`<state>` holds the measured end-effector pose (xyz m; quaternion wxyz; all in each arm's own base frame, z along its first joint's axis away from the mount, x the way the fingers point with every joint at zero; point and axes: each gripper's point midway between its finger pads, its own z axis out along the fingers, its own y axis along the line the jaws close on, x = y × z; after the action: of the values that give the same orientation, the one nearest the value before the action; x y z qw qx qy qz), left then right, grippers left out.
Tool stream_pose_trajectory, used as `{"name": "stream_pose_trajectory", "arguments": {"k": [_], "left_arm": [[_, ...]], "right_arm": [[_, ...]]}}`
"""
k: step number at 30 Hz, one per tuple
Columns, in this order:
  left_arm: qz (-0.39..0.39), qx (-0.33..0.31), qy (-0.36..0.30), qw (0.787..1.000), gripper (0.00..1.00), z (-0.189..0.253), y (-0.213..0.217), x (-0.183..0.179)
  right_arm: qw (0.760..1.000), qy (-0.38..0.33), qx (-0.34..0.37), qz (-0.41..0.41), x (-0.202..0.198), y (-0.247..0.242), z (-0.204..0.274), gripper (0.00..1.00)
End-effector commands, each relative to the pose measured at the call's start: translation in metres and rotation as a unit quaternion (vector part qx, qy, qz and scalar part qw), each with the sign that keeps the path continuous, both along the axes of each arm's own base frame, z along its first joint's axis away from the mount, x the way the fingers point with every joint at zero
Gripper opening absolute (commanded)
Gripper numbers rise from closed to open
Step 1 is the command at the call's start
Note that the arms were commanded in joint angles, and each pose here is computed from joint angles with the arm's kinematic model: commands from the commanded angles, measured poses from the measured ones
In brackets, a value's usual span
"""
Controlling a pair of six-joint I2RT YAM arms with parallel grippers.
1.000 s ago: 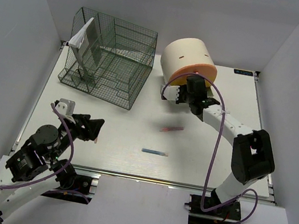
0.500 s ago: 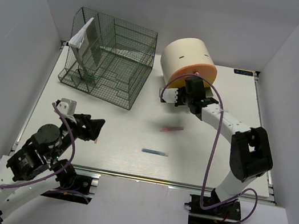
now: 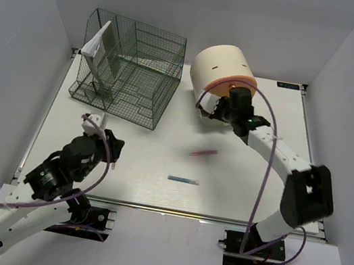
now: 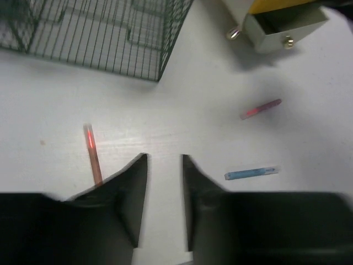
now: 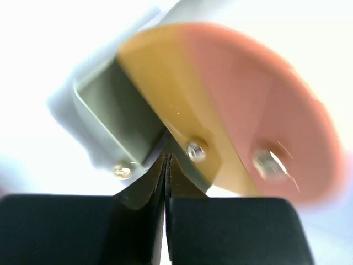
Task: Organize the desk
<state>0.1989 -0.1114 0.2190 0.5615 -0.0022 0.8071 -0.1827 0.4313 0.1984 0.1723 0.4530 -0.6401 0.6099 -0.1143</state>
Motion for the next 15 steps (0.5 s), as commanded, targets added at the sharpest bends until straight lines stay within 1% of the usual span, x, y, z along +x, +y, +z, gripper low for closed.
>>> {"name": "stream_pose_trajectory", "arguments": {"k": [1, 2, 3, 4, 5, 6, 7, 8, 9, 10, 11, 12, 13, 15], "left_arm": [[0.049, 0.043, 0.053, 0.996, 0.28, -0.019, 0.011, 0.006], [0.051, 0.069, 0.084, 0.993, 0.23, -0.035, 0.007, 0.011], [0.050, 0.083, 0.099, 0.990, 0.21, -0.041, 0.004, 0.013], [0.053, 0.096, 0.118, 0.987, 0.18, -0.049, 0.003, 0.016], [0.050, 0.130, 0.155, 0.978, 0.17, -0.069, -0.002, 0.019], [0.051, 0.141, 0.167, 0.975, 0.17, -0.071, -0.005, 0.022], [0.056, 0.155, 0.184, 0.969, 0.18, -0.079, -0.004, 0.024], [0.054, 0.165, 0.198, 0.965, 0.23, -0.086, -0.006, 0.025], [0.060, 0.183, 0.222, 0.956, 0.28, -0.100, -0.004, 0.028], [0.062, 0.186, 0.230, 0.953, 0.35, -0.104, -0.005, 0.030], [0.070, 0.187, 0.244, 0.949, 0.55, -0.111, 0.000, 0.031], [0.069, 0.190, 0.258, 0.945, 0.62, -0.119, -0.001, 0.032], [0.069, 0.189, 0.265, 0.943, 0.67, -0.127, 0.001, 0.032], [0.081, 0.187, 0.290, 0.935, 0.69, -0.140, 0.008, 0.033]], "right_arm": [[0.951, 0.060, 0.289, -0.098, -0.036, 0.014, 0.078, 0.00], [0.936, 0.092, 0.322, -0.113, -0.048, 0.013, 0.079, 0.00], [0.916, 0.169, 0.352, -0.090, -0.079, 0.025, 0.070, 0.00], [0.908, 0.206, 0.358, -0.070, -0.097, 0.030, 0.065, 0.00], [0.897, 0.241, 0.367, -0.061, -0.111, 0.033, 0.059, 0.00], [0.878, 0.295, 0.376, -0.012, -0.142, 0.043, 0.052, 0.00], [0.869, 0.319, 0.379, 0.015, -0.157, 0.047, 0.051, 0.00], [0.862, 0.330, 0.385, 0.027, -0.165, 0.045, 0.051, 0.00], [0.852, 0.341, 0.392, 0.060, -0.180, 0.046, 0.058, 0.25], [0.848, 0.350, 0.393, 0.069, -0.187, 0.045, 0.056, 0.40], [0.850, 0.341, 0.395, 0.072, -0.186, 0.039, 0.058, 0.52], [0.848, 0.337, 0.400, 0.084, -0.192, 0.037, 0.064, 0.65], [0.847, 0.334, 0.404, 0.086, -0.192, 0.035, 0.065, 0.66], [0.847, 0.325, 0.411, 0.089, -0.191, 0.029, 0.070, 0.68]]}}
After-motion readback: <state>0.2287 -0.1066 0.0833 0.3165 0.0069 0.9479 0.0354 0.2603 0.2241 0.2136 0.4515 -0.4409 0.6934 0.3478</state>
